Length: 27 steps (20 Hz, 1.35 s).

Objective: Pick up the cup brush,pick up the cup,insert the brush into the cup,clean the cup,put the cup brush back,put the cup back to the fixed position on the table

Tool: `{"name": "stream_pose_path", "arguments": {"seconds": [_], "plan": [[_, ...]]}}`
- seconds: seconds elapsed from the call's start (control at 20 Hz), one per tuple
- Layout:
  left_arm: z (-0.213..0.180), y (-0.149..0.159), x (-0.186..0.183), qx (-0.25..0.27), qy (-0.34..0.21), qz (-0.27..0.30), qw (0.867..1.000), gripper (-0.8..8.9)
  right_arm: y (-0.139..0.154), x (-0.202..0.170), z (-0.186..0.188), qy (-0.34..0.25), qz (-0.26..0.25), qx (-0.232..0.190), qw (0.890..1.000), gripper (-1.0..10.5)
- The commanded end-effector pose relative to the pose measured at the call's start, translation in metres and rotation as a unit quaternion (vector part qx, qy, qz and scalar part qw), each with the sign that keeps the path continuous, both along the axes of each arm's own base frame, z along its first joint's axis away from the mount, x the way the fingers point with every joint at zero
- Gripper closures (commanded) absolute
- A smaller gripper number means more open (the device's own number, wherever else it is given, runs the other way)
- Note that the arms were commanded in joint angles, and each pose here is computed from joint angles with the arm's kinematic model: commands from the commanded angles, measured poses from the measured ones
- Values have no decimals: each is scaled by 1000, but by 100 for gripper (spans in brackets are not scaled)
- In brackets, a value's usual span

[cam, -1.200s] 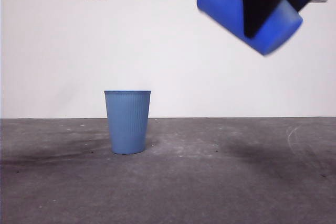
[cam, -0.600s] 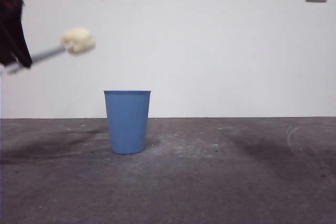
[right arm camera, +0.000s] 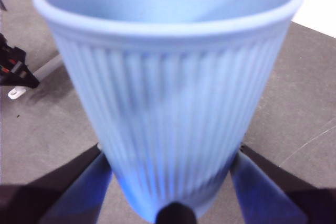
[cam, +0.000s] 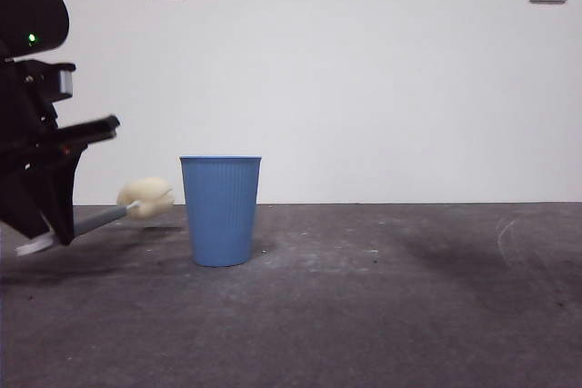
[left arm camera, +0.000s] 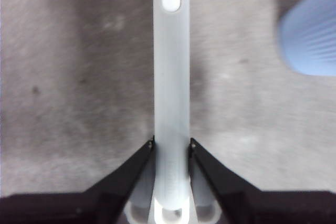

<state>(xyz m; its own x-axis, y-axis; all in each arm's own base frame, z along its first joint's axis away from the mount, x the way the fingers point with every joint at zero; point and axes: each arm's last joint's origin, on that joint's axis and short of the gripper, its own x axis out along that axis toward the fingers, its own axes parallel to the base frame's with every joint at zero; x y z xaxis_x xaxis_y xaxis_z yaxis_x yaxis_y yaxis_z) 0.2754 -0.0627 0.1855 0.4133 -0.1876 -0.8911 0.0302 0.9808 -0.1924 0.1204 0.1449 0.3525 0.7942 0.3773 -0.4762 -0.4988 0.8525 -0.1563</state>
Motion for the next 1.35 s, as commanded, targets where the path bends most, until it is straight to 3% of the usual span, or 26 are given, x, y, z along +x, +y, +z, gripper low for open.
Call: {"name": "stream_pose_path", "arguments": {"seconds": [0.05,0.8,0.85,1.0,1.15,1.35], "plan": [[-10,-2,0,20,11,13,1000,822,1,1,1,-3,-4,10,1000,959],[-34,-33,3,51,25,-7,998,802,1,0,1,4,4,9,1000,959],[-34,-33,2,52,27,-7,998,752,1,0,1,4,4,9,1000,959],[-34,-33,0,52,39,-9,998,468,1,0,1,4,4,9,1000,959],[-22,-31,-3,49,22,-13,998,436,1,0,1,4,4,9,1000,959],[19,-25,-12,37,-56,-26,997,436,1,0,1,3,4,11,1000,959]]}}
